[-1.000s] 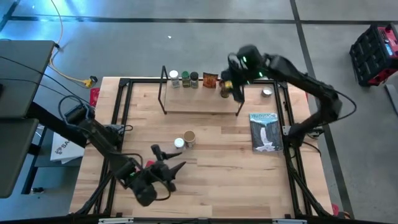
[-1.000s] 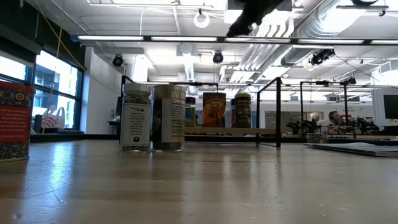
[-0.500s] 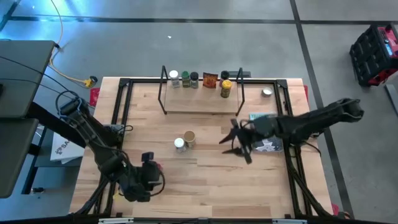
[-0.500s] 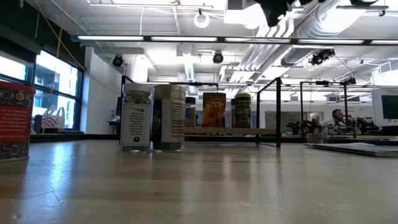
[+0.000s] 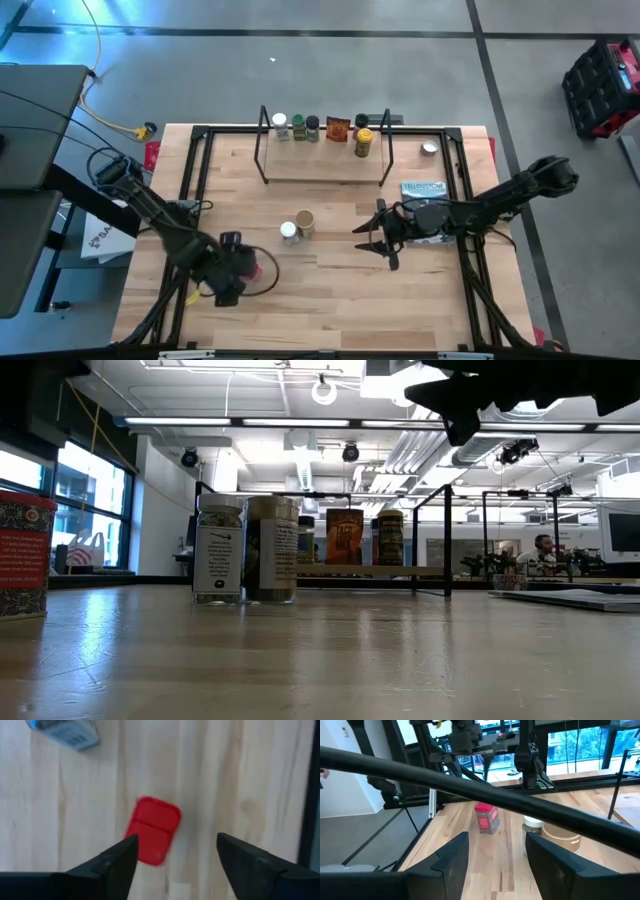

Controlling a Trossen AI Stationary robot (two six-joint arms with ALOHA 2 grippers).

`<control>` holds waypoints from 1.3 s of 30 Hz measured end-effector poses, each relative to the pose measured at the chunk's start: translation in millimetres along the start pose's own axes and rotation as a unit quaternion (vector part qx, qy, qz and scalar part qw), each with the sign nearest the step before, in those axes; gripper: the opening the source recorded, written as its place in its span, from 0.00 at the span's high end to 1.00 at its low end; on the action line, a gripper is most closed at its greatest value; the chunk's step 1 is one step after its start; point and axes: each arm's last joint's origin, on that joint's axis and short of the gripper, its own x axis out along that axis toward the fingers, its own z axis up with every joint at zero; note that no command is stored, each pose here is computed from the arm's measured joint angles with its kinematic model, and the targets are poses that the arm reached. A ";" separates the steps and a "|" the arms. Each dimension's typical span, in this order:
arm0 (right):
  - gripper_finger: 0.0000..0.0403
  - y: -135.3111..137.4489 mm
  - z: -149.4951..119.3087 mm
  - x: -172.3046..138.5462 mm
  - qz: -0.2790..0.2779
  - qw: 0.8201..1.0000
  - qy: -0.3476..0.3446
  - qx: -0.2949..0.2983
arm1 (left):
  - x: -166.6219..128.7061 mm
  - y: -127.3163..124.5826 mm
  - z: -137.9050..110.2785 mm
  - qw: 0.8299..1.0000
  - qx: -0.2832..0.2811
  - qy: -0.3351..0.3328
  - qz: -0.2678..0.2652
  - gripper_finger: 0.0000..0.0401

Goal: Shelf spices
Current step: Put the red seasoning can on the shelf

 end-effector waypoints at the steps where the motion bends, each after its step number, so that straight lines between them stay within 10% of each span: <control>1: 0.53 0.0 0.0 0.0 0.000 1.000 0.000 0.000 | 3.2 3.0 2.1 1.000 0.006 0.000 0.000 0.31; 9: 0.53 0.4 0.1 -0.1 0.001 1.000 -0.001 0.002 | 42.2 28.3 -3.6 0.993 0.045 0.098 -0.043 0.21; 22: 0.53 0.4 0.2 -0.1 0.001 1.000 -0.001 0.004 | 72.9 27.9 -3.3 0.992 0.108 0.052 -0.034 0.21; 39: 0.53 0.3 0.3 -0.1 -0.002 1.000 -0.002 0.004 | 66.0 26.7 19.0 0.989 0.097 0.101 -0.037 0.50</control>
